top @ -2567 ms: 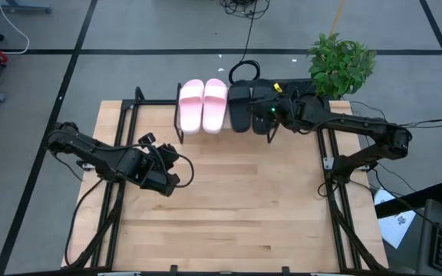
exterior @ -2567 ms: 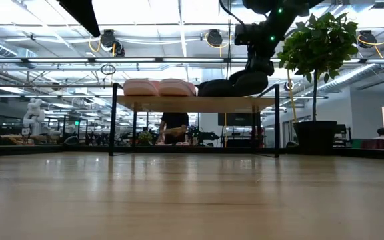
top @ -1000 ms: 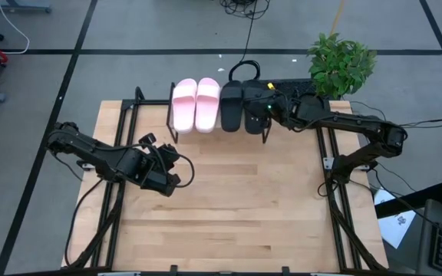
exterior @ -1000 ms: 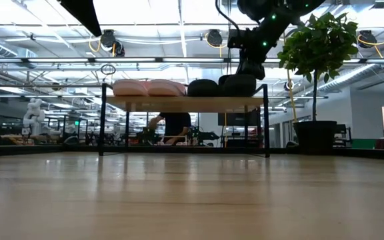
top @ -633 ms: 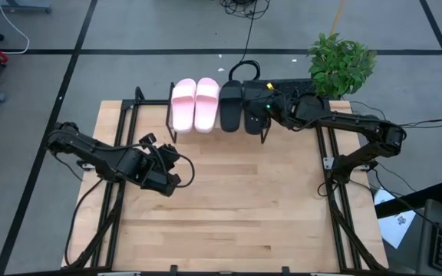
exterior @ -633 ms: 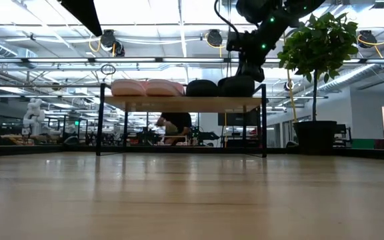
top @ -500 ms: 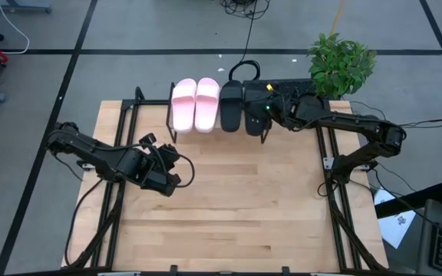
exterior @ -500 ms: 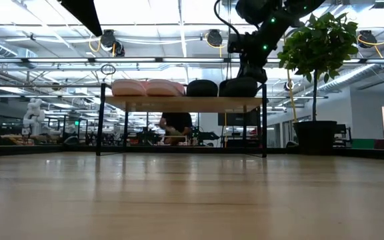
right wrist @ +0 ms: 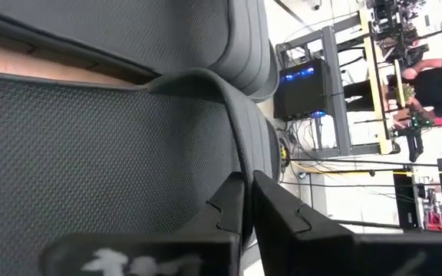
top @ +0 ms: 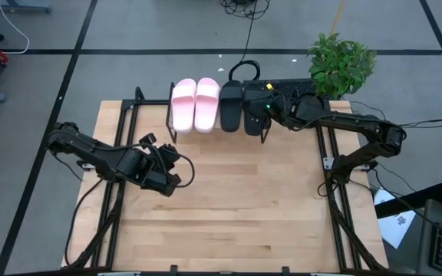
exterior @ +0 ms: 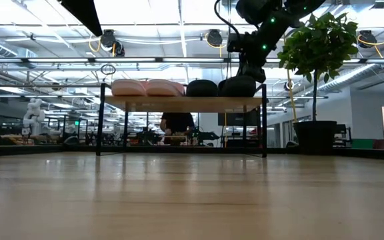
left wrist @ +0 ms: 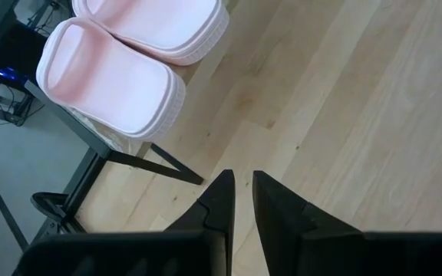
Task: Pick and place slides into the shelf
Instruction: Put the black slipper on the shelf, then return to Home Position
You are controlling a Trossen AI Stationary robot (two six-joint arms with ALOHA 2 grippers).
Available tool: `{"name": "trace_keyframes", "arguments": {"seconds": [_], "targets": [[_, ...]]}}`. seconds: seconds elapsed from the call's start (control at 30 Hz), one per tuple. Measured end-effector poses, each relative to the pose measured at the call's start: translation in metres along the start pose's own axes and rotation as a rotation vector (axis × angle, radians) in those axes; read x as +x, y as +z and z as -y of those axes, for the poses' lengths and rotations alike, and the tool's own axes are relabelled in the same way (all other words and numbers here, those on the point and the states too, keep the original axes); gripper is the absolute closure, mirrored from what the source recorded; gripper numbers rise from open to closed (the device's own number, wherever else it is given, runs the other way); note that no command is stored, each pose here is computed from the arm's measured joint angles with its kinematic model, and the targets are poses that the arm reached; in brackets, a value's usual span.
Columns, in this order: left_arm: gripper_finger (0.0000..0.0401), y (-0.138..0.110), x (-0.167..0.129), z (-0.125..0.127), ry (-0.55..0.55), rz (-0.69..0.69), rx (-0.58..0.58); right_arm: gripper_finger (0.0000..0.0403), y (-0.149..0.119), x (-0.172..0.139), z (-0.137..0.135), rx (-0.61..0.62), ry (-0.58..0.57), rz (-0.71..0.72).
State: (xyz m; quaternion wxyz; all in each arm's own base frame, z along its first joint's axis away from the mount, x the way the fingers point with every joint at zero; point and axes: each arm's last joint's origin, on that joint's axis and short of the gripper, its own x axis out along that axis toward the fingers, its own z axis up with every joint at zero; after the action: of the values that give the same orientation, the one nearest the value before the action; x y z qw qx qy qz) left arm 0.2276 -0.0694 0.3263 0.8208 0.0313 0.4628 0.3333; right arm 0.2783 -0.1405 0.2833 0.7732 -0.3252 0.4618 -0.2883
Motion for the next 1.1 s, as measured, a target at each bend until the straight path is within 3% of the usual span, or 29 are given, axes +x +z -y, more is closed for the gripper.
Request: {"name": "trace_keyframes", "arguments": {"seconds": [0.2, 0.7, 1.1], "targets": [[0.0355, 0.0, 0.0, 0.0, 0.0, 0.0, 0.0, 0.0381, -0.0009, 0.0008, 0.0012, -0.001, -0.002, -0.002], [0.0355, 0.0, 0.0, 0.0, 0.0, 0.0, 0.001, 0.0272, -0.0044, 0.0037, 0.0052, 0.02, 0.001, -0.003], [0.0355, 0.0, 0.0, 0.0, 0.0, 0.0, 0.001, 0.0232, -0.0015, 0.0016, 0.0023, 0.012, 0.008, 0.01]]}}
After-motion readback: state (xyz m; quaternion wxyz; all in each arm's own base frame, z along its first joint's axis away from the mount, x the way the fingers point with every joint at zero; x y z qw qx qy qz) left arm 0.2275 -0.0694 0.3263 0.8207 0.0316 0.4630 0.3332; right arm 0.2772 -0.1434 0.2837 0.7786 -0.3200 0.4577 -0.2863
